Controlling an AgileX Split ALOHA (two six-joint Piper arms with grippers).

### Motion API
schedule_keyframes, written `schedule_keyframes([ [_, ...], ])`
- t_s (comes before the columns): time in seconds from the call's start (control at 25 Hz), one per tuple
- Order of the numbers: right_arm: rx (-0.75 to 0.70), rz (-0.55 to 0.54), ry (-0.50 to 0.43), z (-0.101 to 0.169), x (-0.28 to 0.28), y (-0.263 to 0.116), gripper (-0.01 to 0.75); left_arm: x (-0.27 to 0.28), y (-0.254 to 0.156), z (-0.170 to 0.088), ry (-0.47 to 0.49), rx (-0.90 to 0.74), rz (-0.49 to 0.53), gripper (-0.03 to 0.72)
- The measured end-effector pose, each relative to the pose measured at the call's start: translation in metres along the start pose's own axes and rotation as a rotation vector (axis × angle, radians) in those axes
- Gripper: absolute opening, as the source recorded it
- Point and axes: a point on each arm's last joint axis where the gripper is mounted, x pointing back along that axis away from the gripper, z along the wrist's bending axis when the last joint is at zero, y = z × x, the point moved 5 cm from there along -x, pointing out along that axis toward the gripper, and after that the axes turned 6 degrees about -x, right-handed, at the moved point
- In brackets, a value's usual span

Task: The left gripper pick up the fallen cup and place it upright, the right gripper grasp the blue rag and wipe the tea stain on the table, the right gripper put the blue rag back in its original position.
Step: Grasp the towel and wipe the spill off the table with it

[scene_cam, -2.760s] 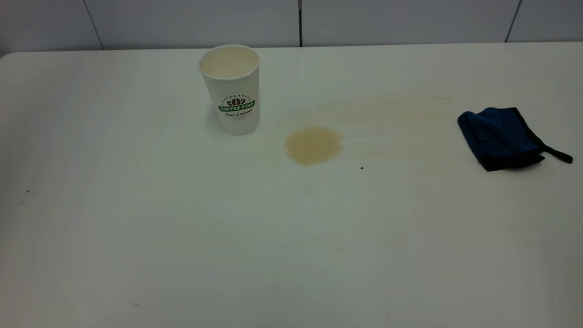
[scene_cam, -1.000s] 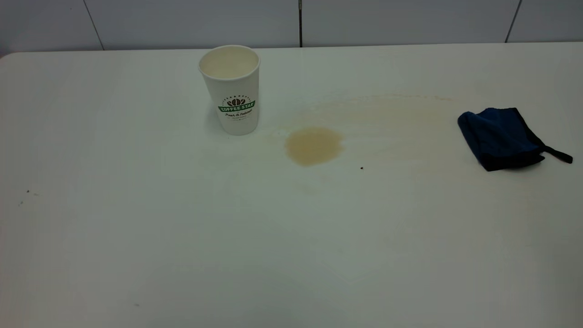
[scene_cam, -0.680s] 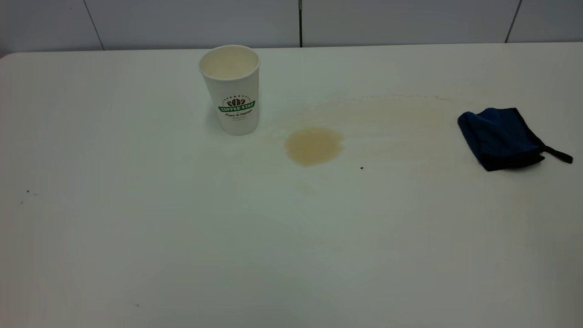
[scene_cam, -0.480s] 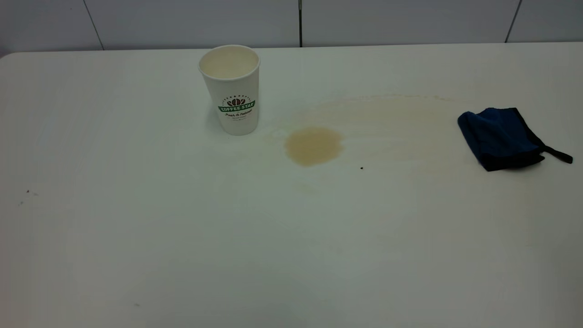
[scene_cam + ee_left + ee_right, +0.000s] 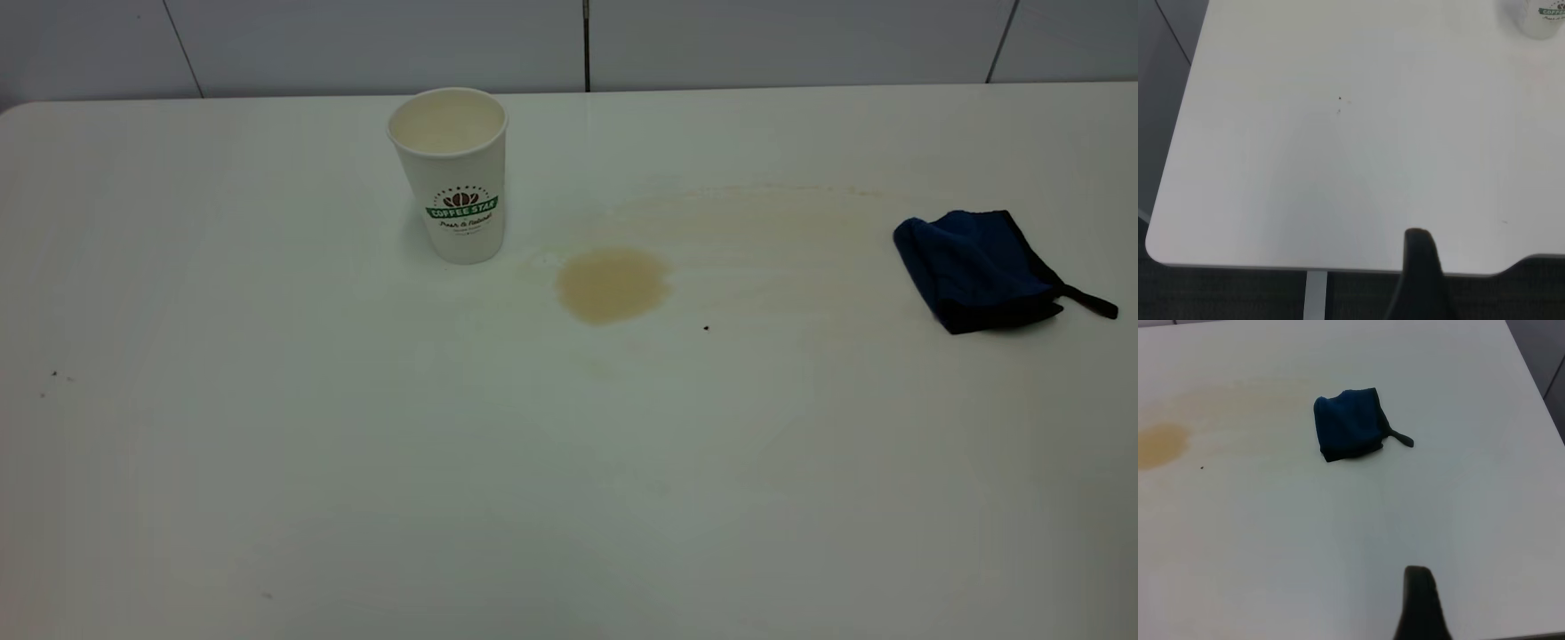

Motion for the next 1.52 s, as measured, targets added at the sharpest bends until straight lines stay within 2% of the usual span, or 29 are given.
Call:
schedule_keyframes([
  [1.04,0.002,0.0,-0.002,0.0,0.0,0.0,0.58,0.0,0.0,0.0,0.0,0.0,0.0,0.579],
  [1.2,0.066,-0.008,-0.038,-0.004,0.003,0.008,0.584,0.0,0.0,0.0,0.0,0.001,0.0,0.579],
  [1.32,0.1,0.048,-0.051,0.0,0.0,0.032,0.607,0.0,0.0,0.0,0.0,0.001,0.0,0.579],
  [1.52,0.122,0.214,-0.066,0.015,-0.034,0.083,0.671,0.0,0.0,0.0,0.0,0.001,0.0,0.579],
])
